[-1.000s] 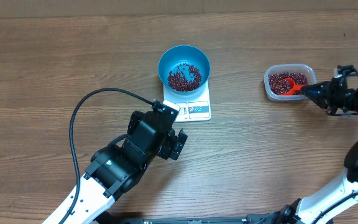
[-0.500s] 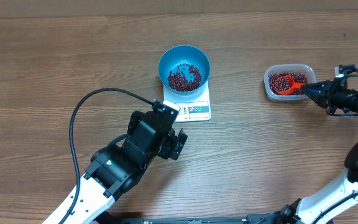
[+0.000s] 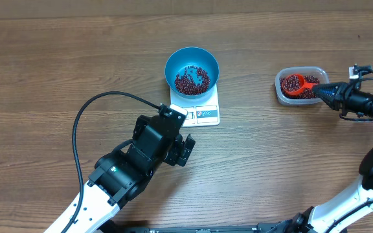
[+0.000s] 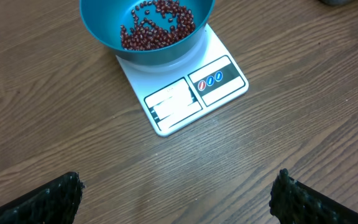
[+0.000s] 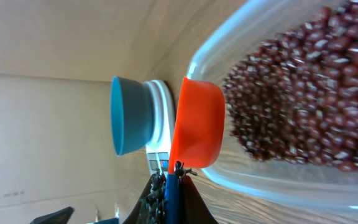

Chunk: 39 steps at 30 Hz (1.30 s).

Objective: Scoop item into bowl and weigh 150g on scale
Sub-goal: 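Carry the scoop left and tilt it over the teal bowl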

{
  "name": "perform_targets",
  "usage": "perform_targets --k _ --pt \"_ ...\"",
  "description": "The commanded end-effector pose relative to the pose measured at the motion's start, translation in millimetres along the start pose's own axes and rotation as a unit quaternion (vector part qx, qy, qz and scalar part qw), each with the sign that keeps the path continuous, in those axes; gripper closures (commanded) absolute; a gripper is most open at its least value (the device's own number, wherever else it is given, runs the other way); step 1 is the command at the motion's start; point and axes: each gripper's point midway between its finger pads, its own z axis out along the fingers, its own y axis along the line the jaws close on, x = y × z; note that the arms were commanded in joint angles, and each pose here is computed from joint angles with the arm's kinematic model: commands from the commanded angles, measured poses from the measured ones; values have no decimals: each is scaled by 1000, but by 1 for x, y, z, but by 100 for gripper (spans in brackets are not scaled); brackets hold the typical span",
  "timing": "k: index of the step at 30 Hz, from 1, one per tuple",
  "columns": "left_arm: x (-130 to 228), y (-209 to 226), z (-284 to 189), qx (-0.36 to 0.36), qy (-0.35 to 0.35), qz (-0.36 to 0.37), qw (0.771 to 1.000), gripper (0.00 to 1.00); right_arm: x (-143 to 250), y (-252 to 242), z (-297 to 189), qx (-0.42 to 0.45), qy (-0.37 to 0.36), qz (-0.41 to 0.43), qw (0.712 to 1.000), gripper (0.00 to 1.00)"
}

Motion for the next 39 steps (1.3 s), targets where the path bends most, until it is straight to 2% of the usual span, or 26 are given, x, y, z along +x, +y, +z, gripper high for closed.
perform_targets --k 1,18,32,39 --pt "3 -1 2 1 5 6 1000 1 -3 12 -1 -44 -11 -10 999 96" --pt "3 -1 2 1 5 6 1000 1 -2 45 4 -128 -12 7 992 96" --pt "3 -1 2 1 5 7 1000 1 33 97 68 -180 82 -27 980 96" --pt "3 -1 2 1 5 6 1000 0 52 142 102 -213 137 -73 964 96"
